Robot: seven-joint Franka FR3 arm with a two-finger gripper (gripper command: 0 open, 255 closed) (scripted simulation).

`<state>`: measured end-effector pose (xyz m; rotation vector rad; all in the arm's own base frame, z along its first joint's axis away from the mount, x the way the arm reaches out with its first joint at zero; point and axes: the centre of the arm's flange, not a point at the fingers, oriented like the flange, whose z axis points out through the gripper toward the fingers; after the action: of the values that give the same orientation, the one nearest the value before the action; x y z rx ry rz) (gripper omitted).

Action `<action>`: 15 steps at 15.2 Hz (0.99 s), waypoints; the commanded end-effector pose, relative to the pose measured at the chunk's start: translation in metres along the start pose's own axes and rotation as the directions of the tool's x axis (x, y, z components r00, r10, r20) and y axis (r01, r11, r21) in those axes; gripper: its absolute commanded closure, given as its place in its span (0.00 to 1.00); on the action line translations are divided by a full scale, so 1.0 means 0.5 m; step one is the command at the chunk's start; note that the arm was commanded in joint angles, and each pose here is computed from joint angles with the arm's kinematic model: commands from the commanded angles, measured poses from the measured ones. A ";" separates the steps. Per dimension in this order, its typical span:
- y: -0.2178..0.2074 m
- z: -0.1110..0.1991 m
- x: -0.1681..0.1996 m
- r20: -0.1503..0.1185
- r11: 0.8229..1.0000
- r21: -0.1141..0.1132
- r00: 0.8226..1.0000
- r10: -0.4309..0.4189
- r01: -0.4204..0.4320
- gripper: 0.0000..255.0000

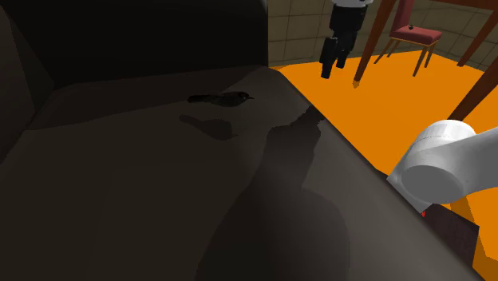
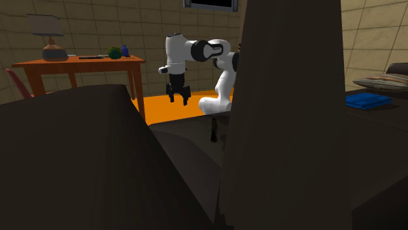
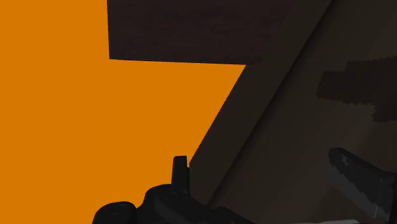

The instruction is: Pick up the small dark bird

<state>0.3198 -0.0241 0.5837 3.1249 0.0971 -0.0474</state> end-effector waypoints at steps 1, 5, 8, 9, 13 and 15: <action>0.000 0.000 0.000 0.000 1.000 0.000 1.000 0.000 0.000 0.00; -0.078 -0.006 0.064 0.000 0.997 0.022 0.997 -0.078 0.078 0.00; -0.139 -0.011 0.107 -0.001 0.990 0.038 0.991 -0.137 0.137 0.00; -0.160 -0.013 0.121 -0.002 0.987 0.044 0.988 -0.156 0.156 0.00; -0.246 -0.022 0.172 -0.006 0.970 0.065 0.972 -0.233 0.233 0.00; -0.291 -0.028 0.195 -0.008 0.960 0.076 0.963 -0.271 0.271 0.00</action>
<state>0.4025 0.1137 0.5902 3.1602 0.5017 -0.0585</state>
